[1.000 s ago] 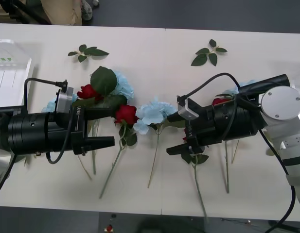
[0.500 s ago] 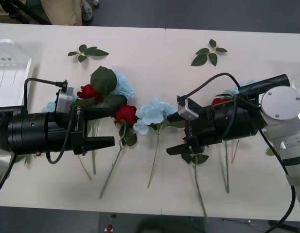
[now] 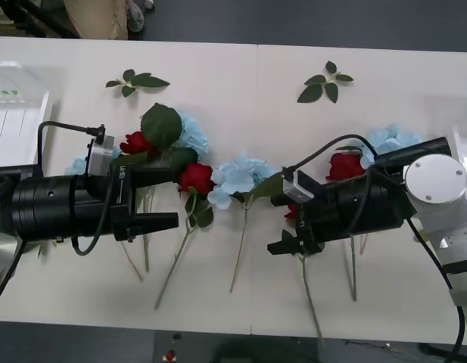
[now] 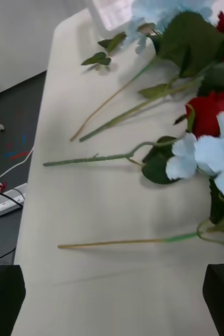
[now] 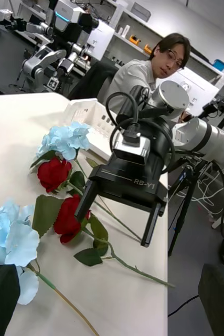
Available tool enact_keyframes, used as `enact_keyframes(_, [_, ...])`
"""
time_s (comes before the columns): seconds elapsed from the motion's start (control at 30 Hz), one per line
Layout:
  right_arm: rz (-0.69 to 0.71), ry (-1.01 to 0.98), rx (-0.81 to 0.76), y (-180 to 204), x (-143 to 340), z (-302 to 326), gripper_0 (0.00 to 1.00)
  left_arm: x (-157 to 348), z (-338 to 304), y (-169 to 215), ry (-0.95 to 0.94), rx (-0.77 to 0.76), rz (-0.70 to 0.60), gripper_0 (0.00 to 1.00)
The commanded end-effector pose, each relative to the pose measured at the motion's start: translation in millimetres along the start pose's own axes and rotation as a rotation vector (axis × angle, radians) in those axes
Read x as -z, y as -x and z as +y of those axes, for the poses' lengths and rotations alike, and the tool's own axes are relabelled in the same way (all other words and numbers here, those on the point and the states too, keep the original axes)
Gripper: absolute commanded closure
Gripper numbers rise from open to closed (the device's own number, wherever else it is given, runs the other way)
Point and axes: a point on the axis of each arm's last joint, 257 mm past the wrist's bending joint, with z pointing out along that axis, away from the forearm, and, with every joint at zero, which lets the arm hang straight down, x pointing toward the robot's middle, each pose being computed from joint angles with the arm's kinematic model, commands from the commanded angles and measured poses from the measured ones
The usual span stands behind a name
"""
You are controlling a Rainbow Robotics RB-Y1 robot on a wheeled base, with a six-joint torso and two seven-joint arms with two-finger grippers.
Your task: Put the red flowers into the right box and the blue flowers into the left box
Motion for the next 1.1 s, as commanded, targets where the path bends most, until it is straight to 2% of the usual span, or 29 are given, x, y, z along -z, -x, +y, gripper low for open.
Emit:
enact_keyframes(0.03, [0.021, -0.062, 0.018, -1, 17, -20, 0.0, -5, -15, 18, -0.045, -0.006, -0.09, 0.0])
enact_keyframes(0.2, [0.072, -0.064, 0.029, -7, 39, -25, 0.0, 8, -14, 43, -0.03, -0.044, -0.121, 0.0])
enact_keyframes(0.33, [0.126, -0.122, -0.233, -7, 67, -29, 0.0, 27, -15, 60, -0.005, -0.103, -0.066, 0.0])
enact_keyframes(0.43, [0.168, -0.201, -0.43, -8, 94, -36, 0.0, 47, -4, 63, 0.083, 0.02, 0.051, 0.0])
enact_keyframes(0.53, [0.162, -0.298, -0.679, -11, 126, -48, 0.0, 73, 18, 48, 0.266, 0.166, 0.229, 0.0])
enact_keyframes(0.57, [0.161, -0.312, -0.715, -13, 132, -50, 0.0, 77, 22, 44, 0.294, 0.196, 0.25, 0.0])
enact_keyframes(0.67, [0.143, -0.413, -0.853, -21, 167, -66, 0.0, 94, 29, 17, 0.405, 0.464, 0.324, 0.0])
enact_keyframes(0.8, [0.144, -0.577, -0.952, -43, 208, -91, 0.0, 114, 38, -13, 0.551, 0.759, 0.365, 0.0])
enact_keyframes(0.97, [0.233, -0.75, -0.992, -88, 243, -113, 0.0, 137, 60, -44, 0.764, 0.977, 0.362, 0.0])
enact_keyframes(1.1, [0.227, -0.798, -1.024, -109, 251, -127, 0.0, 145, 70, -67, 0.873, 1.098, 0.359, 0.0])
